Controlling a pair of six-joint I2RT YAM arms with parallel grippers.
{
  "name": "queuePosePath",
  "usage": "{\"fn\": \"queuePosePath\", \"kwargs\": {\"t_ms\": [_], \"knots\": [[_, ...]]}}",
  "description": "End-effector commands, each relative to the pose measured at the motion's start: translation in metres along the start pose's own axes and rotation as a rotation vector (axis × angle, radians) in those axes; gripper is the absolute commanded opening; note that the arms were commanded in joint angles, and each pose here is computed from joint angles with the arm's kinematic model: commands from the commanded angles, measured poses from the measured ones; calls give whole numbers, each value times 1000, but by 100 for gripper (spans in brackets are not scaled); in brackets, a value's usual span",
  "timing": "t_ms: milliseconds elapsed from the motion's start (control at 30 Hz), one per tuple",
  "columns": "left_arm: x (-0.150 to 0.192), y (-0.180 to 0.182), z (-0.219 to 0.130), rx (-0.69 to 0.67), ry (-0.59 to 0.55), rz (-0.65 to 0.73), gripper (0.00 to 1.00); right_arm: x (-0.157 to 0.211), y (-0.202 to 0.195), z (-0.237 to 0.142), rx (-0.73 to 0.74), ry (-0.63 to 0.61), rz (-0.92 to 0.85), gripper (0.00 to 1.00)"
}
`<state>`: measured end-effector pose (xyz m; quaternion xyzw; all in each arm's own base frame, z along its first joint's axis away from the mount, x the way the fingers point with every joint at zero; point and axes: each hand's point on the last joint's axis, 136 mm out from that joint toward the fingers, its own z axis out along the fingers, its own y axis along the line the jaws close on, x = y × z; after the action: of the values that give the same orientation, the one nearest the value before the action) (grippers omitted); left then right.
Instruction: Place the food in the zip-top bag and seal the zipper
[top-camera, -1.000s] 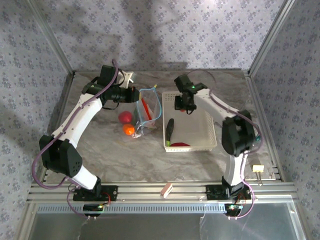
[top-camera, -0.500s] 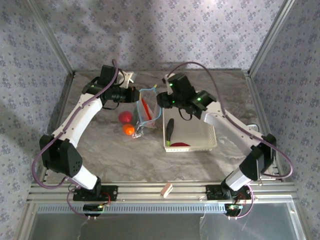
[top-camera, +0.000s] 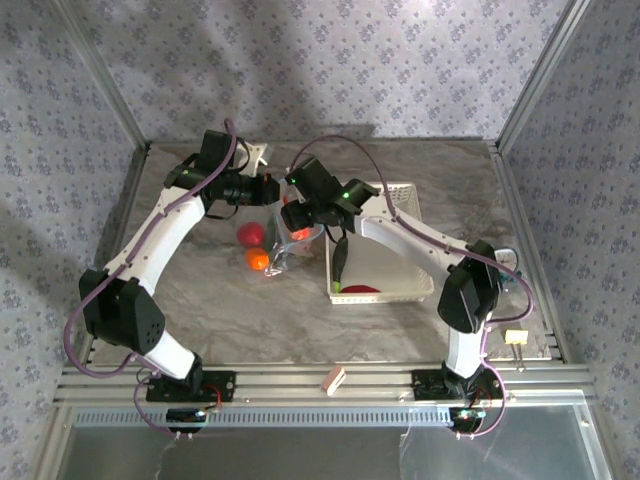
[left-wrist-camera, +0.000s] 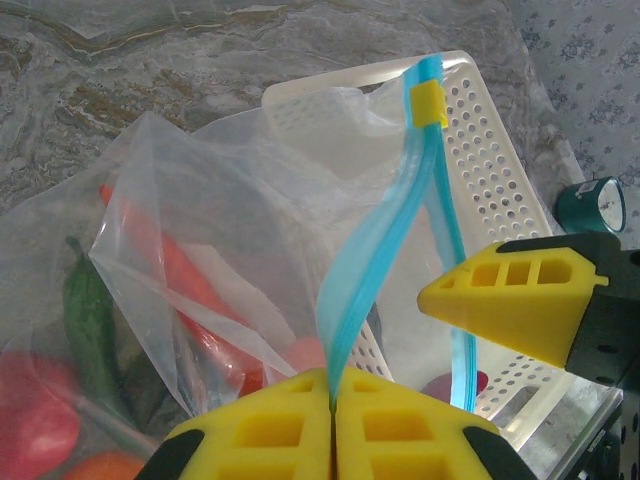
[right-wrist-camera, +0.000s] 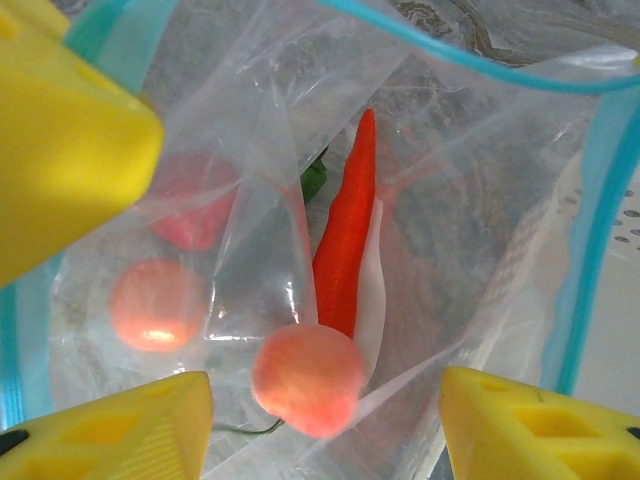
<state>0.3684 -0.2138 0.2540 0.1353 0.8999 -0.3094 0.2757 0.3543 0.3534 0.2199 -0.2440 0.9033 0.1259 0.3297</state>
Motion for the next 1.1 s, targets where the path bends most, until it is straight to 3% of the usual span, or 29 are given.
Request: {"fn": "queuePosePath", "kwargs": {"t_ms": [0,167,300,500,600,733,1067], "knots": [[-9,-11,-7,29,-17,17,9,-1,-5,-1,31,22,-9,64],[-9,-13,-10,29,-20,24,9,-10,-17,-27,50,-40,23,61],[-9,-13,-14,24,-30,32,9,-12,-55,-65,92,-108,140,60],[-8,-12,-16,14,-33,37,9,45,-137,-89,230,-20,415,59],[-7,-11,-15,13,-30,38,10,82,-152,-76,233,69,513,60],[-7,-10,-12,13,-28,32,10,120,-143,-37,187,183,589,61],[-3,-9,-14,7,-23,33,10,139,-110,41,141,295,615,62]]}}
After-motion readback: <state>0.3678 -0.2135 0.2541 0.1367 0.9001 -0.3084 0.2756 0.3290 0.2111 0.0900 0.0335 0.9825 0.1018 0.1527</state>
